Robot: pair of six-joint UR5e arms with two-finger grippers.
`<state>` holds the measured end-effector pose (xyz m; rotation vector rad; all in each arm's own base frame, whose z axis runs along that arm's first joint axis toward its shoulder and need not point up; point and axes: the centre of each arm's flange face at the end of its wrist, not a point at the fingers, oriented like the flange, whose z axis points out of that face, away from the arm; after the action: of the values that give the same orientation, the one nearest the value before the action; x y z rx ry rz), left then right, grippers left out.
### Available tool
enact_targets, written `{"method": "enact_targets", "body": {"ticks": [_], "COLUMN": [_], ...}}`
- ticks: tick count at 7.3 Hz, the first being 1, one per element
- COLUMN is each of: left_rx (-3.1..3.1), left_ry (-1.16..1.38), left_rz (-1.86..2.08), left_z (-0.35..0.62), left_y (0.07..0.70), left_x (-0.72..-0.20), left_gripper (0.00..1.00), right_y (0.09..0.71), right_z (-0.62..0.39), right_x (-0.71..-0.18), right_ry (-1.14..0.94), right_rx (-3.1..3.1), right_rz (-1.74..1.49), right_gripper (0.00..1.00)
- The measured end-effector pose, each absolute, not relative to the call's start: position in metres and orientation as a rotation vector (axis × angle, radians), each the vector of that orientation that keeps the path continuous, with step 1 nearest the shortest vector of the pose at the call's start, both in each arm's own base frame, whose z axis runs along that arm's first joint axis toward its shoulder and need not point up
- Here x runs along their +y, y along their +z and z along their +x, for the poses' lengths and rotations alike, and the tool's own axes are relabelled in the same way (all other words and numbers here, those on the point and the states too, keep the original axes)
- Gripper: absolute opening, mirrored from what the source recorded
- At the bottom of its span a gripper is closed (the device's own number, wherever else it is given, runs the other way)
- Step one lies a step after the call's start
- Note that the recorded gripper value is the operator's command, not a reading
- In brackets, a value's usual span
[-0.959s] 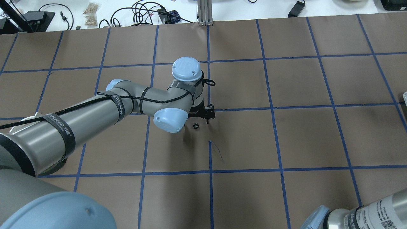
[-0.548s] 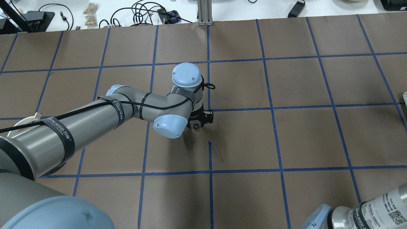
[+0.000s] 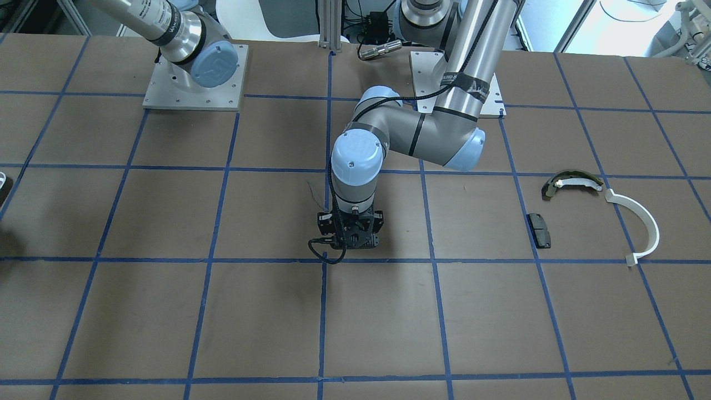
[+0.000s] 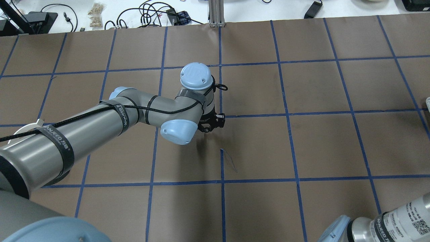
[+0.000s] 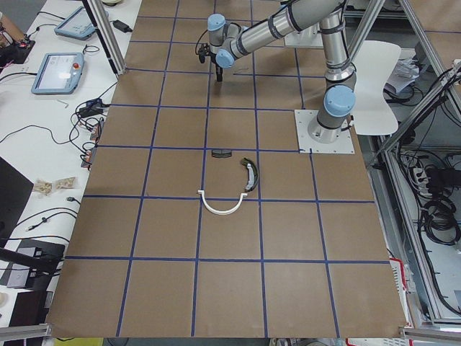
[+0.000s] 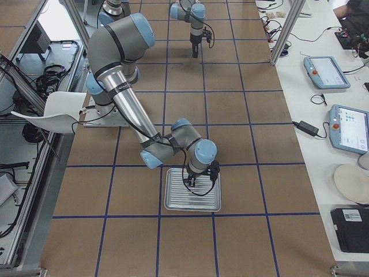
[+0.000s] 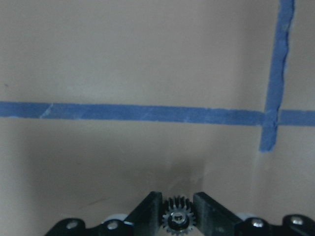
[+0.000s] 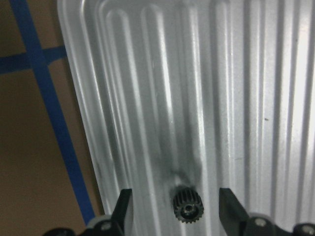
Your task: Place bearing gear from tray to pile
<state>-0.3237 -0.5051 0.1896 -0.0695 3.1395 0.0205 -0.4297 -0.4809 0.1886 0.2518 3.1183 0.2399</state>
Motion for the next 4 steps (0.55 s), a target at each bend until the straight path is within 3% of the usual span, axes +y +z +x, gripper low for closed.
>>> {"method": "enact_targets", "body": {"ticks": [2,4], "left_rx": [3.111,3.057], "left_ry": [0.001,0.094], "left_rz": [-0.138,-0.23], "left_z": [-0.294,-0.204], "left_y": [0.225,0.257], "left_x": [-0.517,-0.545], "left_gripper": [0.0,0.0], "right_y": [0.184,0.184], "right_z": [-0.432,-0.434], "right_x": [-0.479,-0.476], "right_ry": [0.272,0.321], "right_rx": [3.124,3.144], "right_rz": [0.251,0.245], "right_gripper": [0.61,0.61]}}
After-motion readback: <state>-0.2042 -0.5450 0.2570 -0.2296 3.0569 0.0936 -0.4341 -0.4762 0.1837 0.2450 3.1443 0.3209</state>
